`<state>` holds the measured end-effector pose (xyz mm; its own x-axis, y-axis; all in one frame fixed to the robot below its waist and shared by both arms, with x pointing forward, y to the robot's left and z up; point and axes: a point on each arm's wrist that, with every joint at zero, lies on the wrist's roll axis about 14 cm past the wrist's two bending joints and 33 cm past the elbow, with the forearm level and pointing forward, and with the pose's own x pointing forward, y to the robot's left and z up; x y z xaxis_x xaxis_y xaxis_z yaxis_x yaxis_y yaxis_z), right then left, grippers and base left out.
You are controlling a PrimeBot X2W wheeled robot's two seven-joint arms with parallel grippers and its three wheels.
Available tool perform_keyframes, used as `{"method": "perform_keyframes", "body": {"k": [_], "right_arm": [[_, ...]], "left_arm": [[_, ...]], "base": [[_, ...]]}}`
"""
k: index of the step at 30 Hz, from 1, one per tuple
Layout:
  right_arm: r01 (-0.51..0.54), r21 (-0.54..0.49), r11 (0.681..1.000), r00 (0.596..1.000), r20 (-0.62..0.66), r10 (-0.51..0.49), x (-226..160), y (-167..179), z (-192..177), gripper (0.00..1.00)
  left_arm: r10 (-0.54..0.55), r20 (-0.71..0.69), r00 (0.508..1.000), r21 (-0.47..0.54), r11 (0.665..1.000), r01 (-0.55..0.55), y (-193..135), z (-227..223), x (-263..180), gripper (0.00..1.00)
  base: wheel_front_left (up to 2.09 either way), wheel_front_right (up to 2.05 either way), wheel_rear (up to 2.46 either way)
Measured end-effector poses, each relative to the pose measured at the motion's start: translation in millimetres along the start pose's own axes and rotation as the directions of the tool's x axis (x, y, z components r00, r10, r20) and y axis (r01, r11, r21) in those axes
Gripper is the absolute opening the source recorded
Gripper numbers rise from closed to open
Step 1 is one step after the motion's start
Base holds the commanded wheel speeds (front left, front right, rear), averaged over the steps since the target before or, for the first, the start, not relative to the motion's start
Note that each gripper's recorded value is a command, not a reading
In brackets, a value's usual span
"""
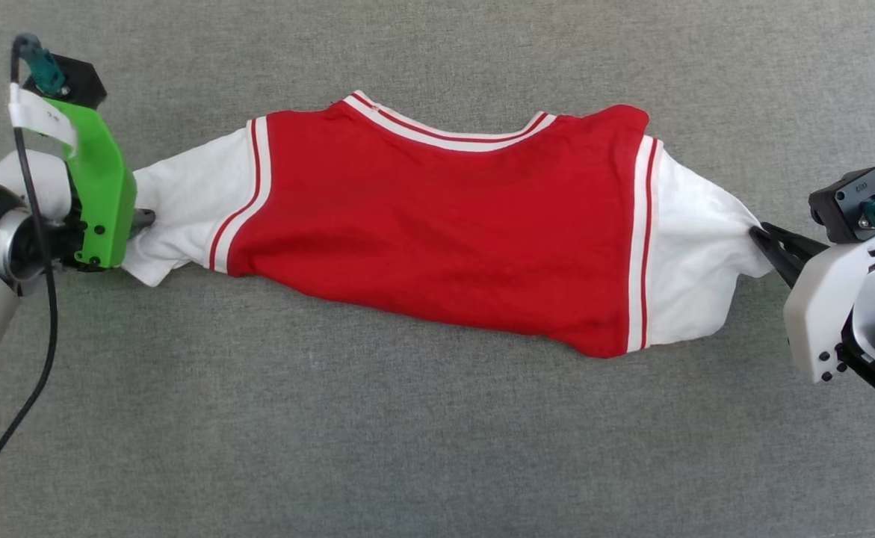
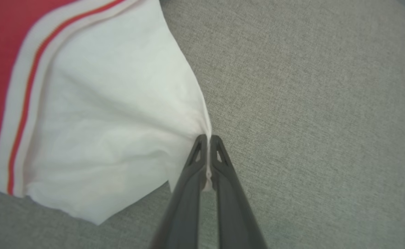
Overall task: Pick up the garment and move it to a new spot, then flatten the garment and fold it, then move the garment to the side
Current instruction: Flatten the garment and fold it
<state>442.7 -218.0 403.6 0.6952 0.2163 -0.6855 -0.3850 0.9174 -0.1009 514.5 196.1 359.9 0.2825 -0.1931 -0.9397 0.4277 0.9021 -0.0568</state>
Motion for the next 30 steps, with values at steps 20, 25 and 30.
{"method": "perform_keyframes", "body": {"k": [20,25,30], "right_arm": [[0.106,-0.023,0.994,0.910,0.406,-0.088,-77,-26,103,0.00],[0.133,-0.055,0.990,0.847,0.525,-0.085,-101,-26,146,0.00],[0.185,-0.078,0.980,0.755,0.650,-0.091,-126,-28,200,0.00]], "left_arm": [[0.030,0.675,0.737,0.148,0.973,-0.176,-17,74,-161,0.00],[0.022,0.776,0.630,0.169,0.956,-0.241,-25,86,-218,0.00],[0.018,0.870,0.493,0.159,0.936,-0.315,-32,110,-276,0.00]], "base": [[0.00,0.00,0.00],[0.00,0.00,0.00],[0.00,0.00,0.00]]}}
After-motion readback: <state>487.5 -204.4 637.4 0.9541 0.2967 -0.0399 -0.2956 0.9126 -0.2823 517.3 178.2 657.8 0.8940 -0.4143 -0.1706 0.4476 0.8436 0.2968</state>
